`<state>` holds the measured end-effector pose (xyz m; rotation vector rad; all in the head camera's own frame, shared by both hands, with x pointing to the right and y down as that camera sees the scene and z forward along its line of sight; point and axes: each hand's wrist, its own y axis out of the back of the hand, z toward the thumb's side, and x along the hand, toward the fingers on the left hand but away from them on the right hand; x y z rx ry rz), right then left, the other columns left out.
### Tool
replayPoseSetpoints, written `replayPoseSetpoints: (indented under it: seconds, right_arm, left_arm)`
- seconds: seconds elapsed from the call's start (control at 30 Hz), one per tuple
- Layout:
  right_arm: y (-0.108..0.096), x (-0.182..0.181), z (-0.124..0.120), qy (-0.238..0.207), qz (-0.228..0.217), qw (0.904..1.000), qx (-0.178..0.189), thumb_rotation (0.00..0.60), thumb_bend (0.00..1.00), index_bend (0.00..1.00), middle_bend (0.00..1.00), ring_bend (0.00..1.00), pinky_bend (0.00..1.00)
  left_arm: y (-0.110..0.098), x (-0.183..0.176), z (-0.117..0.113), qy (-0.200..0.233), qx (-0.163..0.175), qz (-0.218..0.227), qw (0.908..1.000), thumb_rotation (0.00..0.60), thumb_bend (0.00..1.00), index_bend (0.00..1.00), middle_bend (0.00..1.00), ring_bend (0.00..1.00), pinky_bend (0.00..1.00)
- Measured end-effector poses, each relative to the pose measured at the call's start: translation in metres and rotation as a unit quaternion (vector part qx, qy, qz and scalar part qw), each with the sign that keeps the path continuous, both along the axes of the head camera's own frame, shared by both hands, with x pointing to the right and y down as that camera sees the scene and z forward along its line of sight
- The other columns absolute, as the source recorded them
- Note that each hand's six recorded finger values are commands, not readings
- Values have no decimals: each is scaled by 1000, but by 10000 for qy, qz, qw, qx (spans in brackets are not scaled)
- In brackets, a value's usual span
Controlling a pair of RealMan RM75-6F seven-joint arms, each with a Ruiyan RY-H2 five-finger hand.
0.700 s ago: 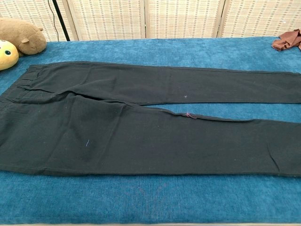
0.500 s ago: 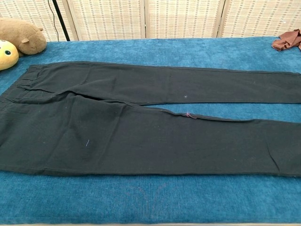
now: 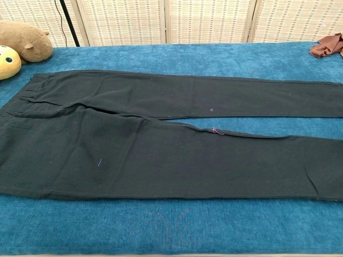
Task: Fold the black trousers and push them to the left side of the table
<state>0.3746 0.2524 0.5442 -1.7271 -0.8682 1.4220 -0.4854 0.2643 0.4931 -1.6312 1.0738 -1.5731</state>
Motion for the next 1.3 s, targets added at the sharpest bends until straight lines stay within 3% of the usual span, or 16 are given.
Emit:
replayPoseSetpoints:
  seconds: [0.5,0.8,1.0,1.3]
  right_arm:
    - [31,-46,60,-25,-1050,9940,-309,600,0,16,0,0,0]
    - [40,-56,87,8,-1278,9917,-150,600,0,198,3,0,0]
    - [43,-58,103,79,-1362,9906,49,600,0,262,26,0,0]
    - [45,-57,123,228,-1369,9902,129,600,0,259,36,0,0]
  left_arm:
    - [1,-1,-2,59,5,-35,10000,600,0,0,0,0,0]
    - [1,-1,-2,65,-4,-48,10000,600,0,0,0,0,0]
    - [1,-1,-1,57,-15,-50,10000,600,0,0,0,0,0]
    - [1,-2,0,31,-41,-86,9999,600,0,0,0,0,0]
